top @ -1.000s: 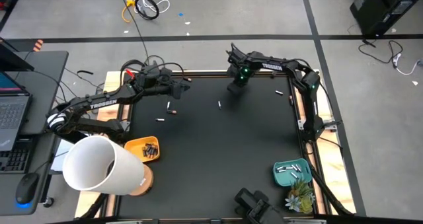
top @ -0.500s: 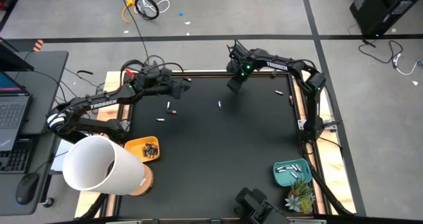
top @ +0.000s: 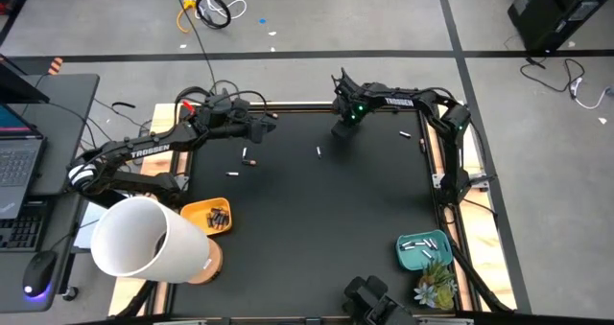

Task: Sort batteries
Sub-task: Put the black battery into the yellow bin

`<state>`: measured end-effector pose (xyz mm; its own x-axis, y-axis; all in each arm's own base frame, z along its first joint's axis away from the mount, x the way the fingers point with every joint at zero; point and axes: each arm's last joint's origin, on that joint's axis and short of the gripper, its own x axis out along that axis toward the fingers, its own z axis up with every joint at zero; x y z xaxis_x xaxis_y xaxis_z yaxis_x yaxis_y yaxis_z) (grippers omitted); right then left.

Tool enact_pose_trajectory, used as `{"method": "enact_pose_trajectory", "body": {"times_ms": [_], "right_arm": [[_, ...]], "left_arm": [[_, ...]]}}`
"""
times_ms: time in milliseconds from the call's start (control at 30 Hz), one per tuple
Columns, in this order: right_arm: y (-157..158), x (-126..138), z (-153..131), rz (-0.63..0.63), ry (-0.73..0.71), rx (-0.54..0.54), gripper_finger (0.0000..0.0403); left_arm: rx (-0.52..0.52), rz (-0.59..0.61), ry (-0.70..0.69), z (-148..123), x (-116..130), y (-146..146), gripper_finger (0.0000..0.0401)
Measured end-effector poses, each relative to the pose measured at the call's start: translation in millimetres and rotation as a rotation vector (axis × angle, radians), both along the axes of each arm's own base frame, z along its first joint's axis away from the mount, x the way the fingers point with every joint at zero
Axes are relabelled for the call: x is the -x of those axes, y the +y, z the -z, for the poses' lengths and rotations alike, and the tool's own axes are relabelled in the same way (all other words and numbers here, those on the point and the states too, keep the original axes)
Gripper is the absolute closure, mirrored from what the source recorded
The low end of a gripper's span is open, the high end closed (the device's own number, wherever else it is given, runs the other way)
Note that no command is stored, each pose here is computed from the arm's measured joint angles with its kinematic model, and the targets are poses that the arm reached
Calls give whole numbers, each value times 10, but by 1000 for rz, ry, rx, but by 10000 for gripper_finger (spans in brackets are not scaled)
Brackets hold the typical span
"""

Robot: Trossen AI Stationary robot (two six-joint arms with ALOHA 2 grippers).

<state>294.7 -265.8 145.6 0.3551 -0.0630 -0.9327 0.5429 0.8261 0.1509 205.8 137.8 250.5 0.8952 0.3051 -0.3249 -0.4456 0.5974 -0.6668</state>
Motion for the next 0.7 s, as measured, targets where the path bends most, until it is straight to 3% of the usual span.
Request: {"method": "enact_pose_trajectory", "body": {"times_ms": [233,433,700], "right_arm": [[56,55,122,-7,-1,18,281],[59,61,128,-18,-6,3,385],[70,2,75,20,-53,-69,403]], "left_arm": [[0,-4,0,0,0,1,277],[-3,-13,2,0,2,4,277],[-6,-16,3,0,2,5,277]]}}
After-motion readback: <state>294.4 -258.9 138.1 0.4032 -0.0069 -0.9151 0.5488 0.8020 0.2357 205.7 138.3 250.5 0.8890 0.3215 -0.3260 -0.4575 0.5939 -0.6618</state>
